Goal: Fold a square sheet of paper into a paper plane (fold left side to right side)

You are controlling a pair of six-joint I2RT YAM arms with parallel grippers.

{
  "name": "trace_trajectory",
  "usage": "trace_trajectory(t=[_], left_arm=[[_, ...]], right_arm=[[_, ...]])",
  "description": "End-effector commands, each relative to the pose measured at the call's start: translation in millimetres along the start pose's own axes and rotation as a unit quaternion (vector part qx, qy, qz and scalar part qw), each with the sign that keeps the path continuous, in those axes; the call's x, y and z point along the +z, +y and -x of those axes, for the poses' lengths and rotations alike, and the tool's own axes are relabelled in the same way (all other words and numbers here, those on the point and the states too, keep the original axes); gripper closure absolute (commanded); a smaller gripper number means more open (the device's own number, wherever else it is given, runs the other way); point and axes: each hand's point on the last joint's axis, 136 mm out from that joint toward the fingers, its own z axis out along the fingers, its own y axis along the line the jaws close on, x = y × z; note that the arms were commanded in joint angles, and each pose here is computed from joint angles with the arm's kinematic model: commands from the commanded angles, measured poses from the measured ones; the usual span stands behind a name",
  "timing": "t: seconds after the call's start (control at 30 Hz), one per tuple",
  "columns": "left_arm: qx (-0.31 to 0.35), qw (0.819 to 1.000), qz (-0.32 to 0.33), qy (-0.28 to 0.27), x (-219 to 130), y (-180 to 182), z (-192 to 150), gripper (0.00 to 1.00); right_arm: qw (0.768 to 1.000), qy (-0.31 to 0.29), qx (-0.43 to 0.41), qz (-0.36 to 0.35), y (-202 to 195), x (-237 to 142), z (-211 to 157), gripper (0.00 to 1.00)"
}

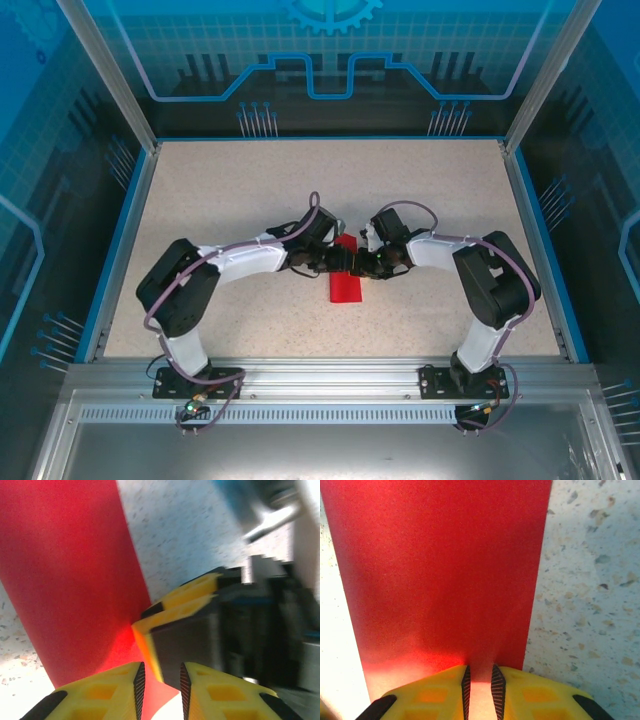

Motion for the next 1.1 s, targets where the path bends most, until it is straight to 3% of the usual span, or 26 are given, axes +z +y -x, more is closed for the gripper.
trace_trajectory(t=[0.0, 0.57, 0.9, 1.07], left_arm=[[-0.010, 1.000, 0.004, 0.013, 7, 8, -1, 0.73], [-0.051, 0.996, 0.063, 0.041, 22, 84, -22, 0.77], [-0.047, 0.997, 0.067, 0.006, -18, 92, -11, 0.76], [-0.042, 0.999, 0.002, -0.029, -28, 57, 2, 0.79]], right_arm=[[0.994, 0.065, 0.022, -0.080, -39, 14, -40, 0.76], [0.992, 0.089, 0.014, -0.094, -48, 15, -52, 0.76], [0.991, 0.092, 0.013, -0.091, -47, 16, -52, 0.77], [0.993, 0.089, 0.014, -0.081, -42, 16, -51, 0.77]])
